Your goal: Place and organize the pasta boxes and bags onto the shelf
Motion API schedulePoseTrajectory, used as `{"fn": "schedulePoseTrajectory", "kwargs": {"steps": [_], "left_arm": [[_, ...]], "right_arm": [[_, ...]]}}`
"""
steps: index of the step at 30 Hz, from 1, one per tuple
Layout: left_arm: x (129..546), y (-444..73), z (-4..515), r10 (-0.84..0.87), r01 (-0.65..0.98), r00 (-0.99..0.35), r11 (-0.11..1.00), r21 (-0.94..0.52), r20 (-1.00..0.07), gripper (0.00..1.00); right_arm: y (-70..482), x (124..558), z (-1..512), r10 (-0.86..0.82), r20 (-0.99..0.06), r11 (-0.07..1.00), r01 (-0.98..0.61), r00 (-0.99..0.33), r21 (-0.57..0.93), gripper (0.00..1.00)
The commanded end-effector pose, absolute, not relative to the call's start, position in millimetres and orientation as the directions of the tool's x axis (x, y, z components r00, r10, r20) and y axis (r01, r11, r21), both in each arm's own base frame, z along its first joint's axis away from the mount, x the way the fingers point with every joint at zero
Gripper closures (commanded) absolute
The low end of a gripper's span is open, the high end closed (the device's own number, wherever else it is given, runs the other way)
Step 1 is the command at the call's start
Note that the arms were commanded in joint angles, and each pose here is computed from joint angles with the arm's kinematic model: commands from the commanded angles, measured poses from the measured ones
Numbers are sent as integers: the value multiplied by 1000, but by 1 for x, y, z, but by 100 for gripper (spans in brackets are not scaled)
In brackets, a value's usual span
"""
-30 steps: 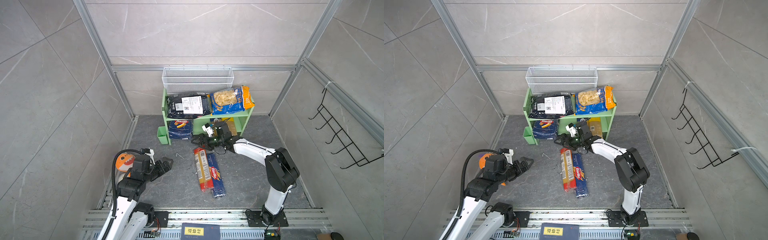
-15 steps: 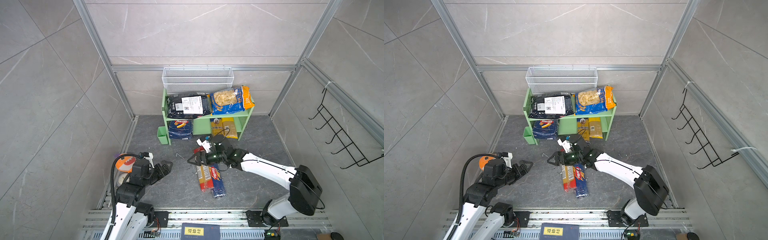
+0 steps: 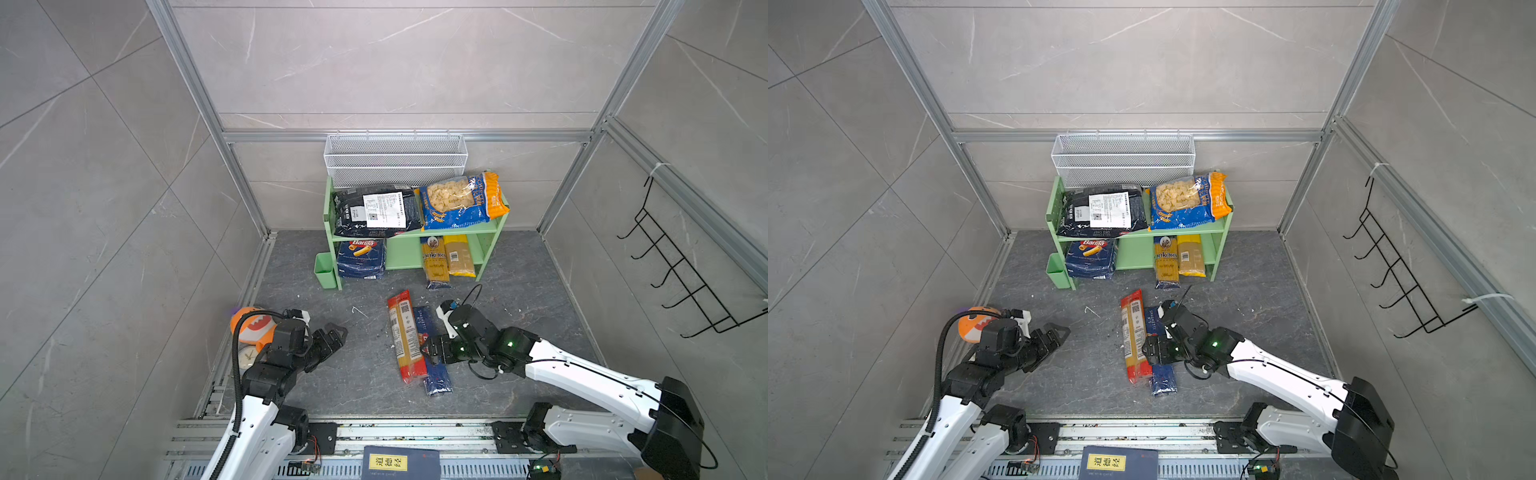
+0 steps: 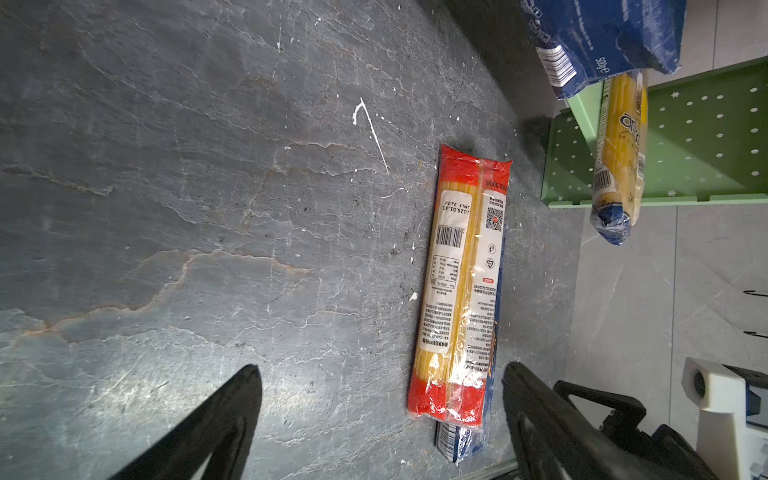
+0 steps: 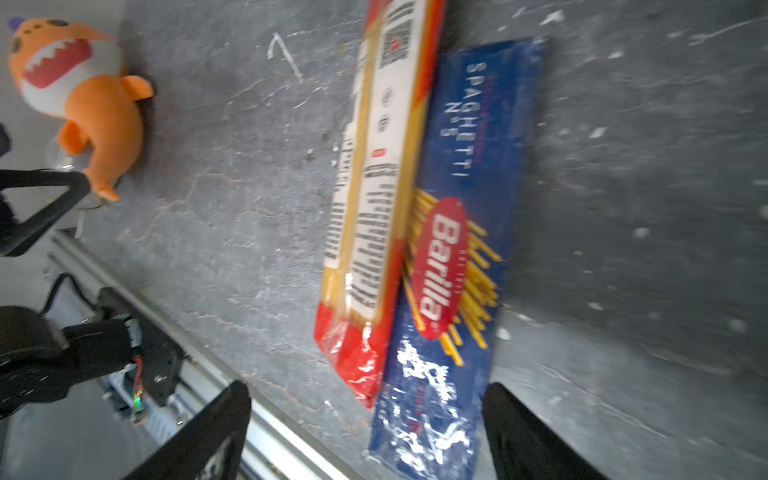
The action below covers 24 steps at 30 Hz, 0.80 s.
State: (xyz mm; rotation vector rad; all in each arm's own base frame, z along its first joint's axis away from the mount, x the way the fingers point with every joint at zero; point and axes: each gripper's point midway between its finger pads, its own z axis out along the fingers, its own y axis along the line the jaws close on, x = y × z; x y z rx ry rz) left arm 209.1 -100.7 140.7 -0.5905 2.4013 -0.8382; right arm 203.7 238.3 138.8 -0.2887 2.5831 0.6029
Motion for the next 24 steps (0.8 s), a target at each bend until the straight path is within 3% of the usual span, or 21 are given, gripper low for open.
{"fn": "schedulePoseTrajectory", "kwargs": {"steps": [1,3,7,10,19,24], "left_arm": [[222,-110,159,-548,-177,-765,685,-707,-339,8],[226,-113,164,-546,-167,-766,678,-716,-338,8],[235,-119,170,-537,-145,-771,672,-726,-343,8],[244,-124,170,-523,-136,-783,673,-727,-337,8],[259,-131,169,-496,-120,-799,686,-718,-340,8],[261,-132,166,-492,-126,-804,689,-714,-333,8]], "right_arm": [[202,235,155,-42,-557,950,-205,-829,233,11],[190,253,159,35,-556,951,-144,-830,275,14],[164,291,158,210,-535,923,-14,-818,384,40],[160,314,159,320,-503,862,26,-803,507,51],[143,360,155,540,-394,669,96,-744,737,43],[140,380,154,621,-351,566,92,-701,819,24]]}}
